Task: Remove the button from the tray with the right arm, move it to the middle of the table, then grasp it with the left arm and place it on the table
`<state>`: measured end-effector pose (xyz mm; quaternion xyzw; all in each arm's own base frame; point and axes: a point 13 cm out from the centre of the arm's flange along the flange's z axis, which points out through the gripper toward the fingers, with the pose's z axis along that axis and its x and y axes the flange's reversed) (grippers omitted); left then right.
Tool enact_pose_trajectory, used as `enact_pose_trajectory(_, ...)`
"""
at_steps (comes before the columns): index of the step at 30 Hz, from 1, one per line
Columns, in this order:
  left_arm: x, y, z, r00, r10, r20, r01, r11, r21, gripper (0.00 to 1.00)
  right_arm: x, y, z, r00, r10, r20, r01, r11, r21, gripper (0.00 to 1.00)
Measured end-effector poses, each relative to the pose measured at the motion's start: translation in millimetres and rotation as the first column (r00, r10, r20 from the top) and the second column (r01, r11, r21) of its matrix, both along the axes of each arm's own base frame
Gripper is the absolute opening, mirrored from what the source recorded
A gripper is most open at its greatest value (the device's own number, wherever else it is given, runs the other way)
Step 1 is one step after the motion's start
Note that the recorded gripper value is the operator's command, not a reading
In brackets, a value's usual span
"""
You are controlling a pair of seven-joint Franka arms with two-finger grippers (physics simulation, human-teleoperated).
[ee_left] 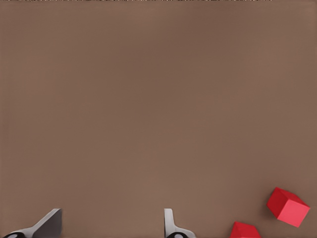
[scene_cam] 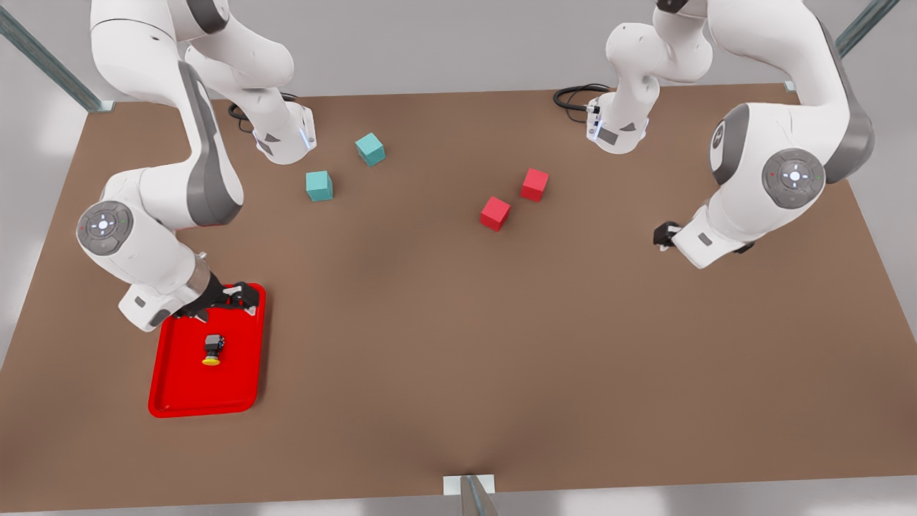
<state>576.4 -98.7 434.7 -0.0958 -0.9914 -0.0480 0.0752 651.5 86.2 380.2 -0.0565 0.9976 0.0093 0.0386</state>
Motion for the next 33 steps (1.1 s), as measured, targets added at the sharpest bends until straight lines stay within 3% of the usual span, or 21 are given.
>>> enact_pose_trajectory(3, 3, -1, 0, 1.0, -0.006, 0.01, 0.006, 1.0, -0.001, 1.0, -1, -13, -10, 1.0, -0.014, -0.021, 0.013, 1.0, -0.008, 1.0)
enact_pose_trajectory(7, 6, 0, -4, 1.0, -0.01, 0.011, 0.01, 1.0, 0.0, 1.0, 1, -99, -107, 0.98, -0.112, -0.166, 0.105, 0.993, -0.051, 1.0)
enact_pose_trajectory(9, 6, 0, -5, 1.0, -0.012, 0.011, 0.012, 1.0, 0.0, 1.0, 7, -136, -153, 0.971, -0.138, -0.196, 0.125, 0.989, -0.08, 1.0)
enact_pose_trajectory(14, 8, -1, -7, 1.0, -0.016, 0.01, 0.016, 1.0, 0.0, 1.0, 58, -188, -222, 0.977, -0.141, -0.162, 0.13, 0.988, -0.077, 1.0)
enact_pose_trajectory(21, 8, -1, -8, 1.0, -0.022, 0.009, 0.022, 1.0, 0.0, 1.0, 69, -198, -281, 0.988, -0.069, -0.137, 0.062, 0.997, -0.053, 1.0)
enact_pose_trajectory(28, 9, -1, -16, 1.0, -0.025, -0.006, 0.025, 1.0, 0.005, 1.0, -2, -214, -312, 0.97, -0.038, -0.239, 0.03, 0.999, -0.037, 1.0)
enact_pose_trajectory(33, 9, -1, -21, 1.0, -0.025, -0.016, 0.025, 1.0, 0.007, 1.0, -22, -207, -324, 0.969, -0.009, -0.245, 0.002, 1.0, -0.028, 1.0)
